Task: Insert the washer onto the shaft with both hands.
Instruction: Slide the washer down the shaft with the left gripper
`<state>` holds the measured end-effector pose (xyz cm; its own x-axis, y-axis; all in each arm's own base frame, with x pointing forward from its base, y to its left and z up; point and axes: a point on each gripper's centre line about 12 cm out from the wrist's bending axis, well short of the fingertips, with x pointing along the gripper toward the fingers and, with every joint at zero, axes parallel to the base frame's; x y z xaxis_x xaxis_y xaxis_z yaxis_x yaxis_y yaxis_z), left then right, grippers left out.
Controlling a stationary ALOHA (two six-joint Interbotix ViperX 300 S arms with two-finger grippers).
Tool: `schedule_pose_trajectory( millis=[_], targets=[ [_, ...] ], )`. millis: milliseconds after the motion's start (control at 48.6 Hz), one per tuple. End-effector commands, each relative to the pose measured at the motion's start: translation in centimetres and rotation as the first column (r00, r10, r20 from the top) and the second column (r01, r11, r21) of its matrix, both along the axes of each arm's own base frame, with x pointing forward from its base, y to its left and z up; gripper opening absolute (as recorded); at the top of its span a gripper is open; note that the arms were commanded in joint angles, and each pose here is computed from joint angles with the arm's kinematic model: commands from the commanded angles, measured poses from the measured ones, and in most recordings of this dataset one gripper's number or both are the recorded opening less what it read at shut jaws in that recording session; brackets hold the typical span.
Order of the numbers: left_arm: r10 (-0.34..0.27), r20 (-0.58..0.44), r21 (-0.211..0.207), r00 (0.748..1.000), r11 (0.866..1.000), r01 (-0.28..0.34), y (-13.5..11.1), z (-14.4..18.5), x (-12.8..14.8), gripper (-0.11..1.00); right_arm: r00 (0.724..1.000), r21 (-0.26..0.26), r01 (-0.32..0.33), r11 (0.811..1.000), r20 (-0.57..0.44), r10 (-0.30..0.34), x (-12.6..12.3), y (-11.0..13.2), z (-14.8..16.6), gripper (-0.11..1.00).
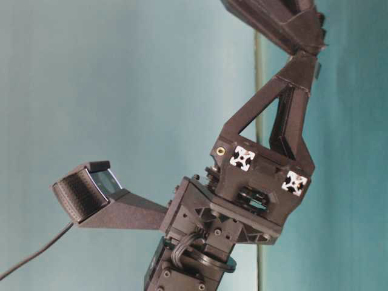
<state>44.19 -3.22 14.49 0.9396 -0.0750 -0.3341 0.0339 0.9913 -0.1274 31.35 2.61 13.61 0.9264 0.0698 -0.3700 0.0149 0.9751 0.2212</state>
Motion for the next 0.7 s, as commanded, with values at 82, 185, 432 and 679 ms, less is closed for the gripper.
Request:
schedule_pose_trajectory(
  millis=[82,185,432,679],
  targets=[
    [-0.004,0.014,0.003,1.000,1.000,0.004,-0.1,0.5,0.3,0.37,0.999,0.012,0.005,1.000,0.053,-0.006,0.5,0.0,1.2,0.00],
    [-0.004,0.016,0.003,1.000,1.000,0.004,-0.1,0.6,0.3,0.37,0.999,0.012,0.007,1.000,0.048,-0.007,0.5,-0.1,1.2,0.00],
    [-0.003,0.031,0.005,1.000,1.000,0.003,-0.1,1.0,0.9,0.37,1.000,0.008,0.000,1.000,0.016,0.000,0.5,0.1,0.7,0.00],
    [0.000,0.062,0.007,0.998,1.000,-0.001,0.1,1.9,2.1,0.37,1.000,0.007,-0.009,1.000,-0.007,0.009,0.5,0.4,0.4,0.00]
  ],
)
